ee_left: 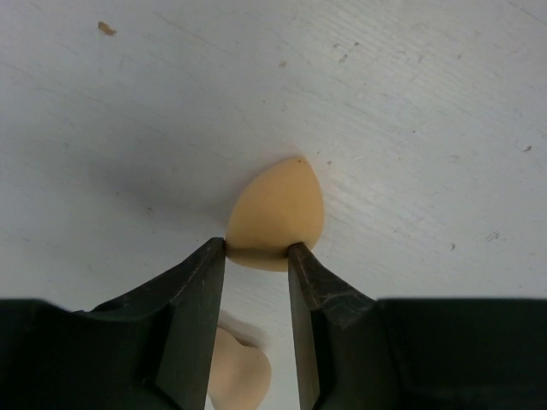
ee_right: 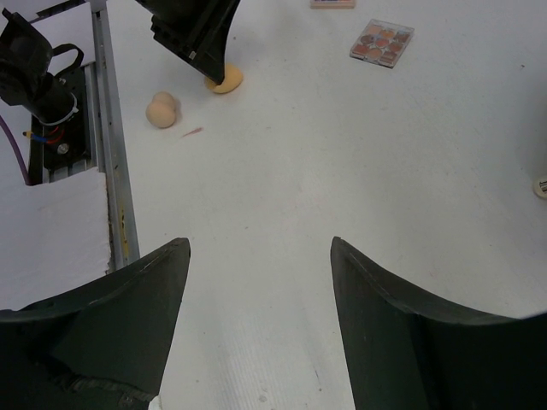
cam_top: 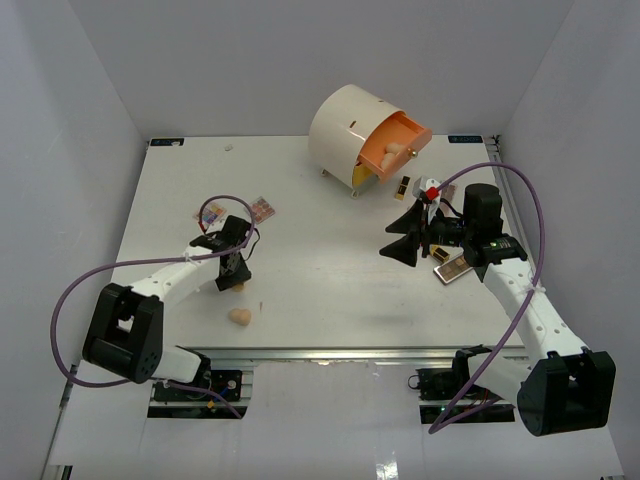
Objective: Organize the makeup
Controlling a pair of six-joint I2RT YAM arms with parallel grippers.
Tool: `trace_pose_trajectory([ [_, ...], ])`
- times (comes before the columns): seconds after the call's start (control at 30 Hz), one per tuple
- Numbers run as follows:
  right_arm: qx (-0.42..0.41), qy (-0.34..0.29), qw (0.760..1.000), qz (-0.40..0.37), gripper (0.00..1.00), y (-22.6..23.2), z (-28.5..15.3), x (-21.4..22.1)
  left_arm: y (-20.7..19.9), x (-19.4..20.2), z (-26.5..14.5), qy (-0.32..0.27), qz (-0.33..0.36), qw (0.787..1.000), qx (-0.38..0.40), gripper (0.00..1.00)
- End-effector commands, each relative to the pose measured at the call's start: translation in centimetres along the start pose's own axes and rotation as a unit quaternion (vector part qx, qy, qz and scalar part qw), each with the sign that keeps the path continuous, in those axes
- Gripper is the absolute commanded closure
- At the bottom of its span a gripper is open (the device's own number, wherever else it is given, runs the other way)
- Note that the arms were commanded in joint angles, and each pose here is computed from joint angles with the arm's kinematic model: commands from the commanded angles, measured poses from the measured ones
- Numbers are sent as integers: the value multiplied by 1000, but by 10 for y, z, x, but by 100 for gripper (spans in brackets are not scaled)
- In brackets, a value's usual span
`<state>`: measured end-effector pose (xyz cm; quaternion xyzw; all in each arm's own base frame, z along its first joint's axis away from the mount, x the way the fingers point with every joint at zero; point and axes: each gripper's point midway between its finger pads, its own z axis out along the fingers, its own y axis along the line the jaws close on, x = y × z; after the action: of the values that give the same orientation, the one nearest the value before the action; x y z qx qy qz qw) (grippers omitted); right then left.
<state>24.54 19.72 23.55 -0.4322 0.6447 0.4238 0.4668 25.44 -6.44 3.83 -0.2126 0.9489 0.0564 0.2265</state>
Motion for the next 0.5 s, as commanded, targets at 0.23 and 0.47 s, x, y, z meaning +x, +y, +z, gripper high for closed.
trace_pose_trajectory([
  [0.23,-8,-12,1000,-12,27,1,0,-8,-23,-25,7,-12,3,999,43,50],
  [0.47,-7,-12,1000,-12,27,0,-1,-8,-41,-28,-2,-1,12,996,92,95],
])
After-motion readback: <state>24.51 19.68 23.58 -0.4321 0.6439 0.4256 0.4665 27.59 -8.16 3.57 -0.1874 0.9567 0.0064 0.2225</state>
